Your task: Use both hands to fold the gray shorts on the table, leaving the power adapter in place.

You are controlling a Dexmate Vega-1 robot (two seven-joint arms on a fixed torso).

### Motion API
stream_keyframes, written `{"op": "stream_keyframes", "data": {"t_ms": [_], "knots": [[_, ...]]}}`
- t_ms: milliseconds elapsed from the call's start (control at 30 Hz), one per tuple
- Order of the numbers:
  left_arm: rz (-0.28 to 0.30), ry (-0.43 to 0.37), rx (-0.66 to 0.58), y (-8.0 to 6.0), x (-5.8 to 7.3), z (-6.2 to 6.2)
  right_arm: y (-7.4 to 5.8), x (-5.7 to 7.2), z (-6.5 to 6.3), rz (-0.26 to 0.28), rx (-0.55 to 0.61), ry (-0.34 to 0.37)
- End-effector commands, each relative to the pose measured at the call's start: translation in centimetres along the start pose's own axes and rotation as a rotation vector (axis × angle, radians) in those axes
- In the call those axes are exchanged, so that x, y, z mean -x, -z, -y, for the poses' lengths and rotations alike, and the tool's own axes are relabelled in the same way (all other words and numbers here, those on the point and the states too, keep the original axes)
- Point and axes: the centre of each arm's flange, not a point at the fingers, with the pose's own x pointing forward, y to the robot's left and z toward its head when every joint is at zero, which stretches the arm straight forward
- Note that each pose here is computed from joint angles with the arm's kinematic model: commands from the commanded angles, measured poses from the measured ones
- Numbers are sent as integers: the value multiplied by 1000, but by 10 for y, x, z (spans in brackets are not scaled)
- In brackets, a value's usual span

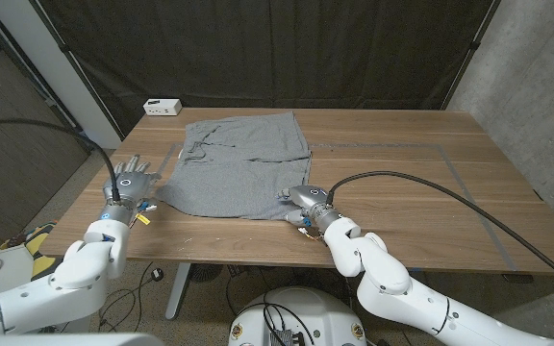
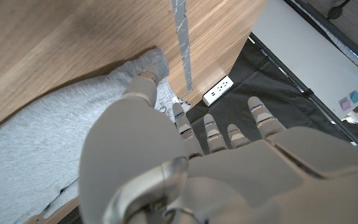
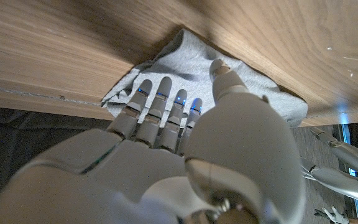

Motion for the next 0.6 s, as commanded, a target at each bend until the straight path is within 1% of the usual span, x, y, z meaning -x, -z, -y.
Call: {"op": "stream_keyframes", "data": {"t_ms": [33, 167, 300, 367, 600], "knots": [[18, 44, -24, -6, -16, 15, 5, -4, 0, -43, 33, -38], [24, 60, -39, -9, -20, 22, 7, -6, -1, -59, 36, -55], [31, 63, -27, -10, -23, 27, 8, -7, -1, -60, 36, -57], [40, 74, -12, -14, -28, 30, 8, -6, 1, -54, 28, -47], [75, 54, 12, -26, -36, 33, 9, -6, 3, -57, 26, -33]]}}
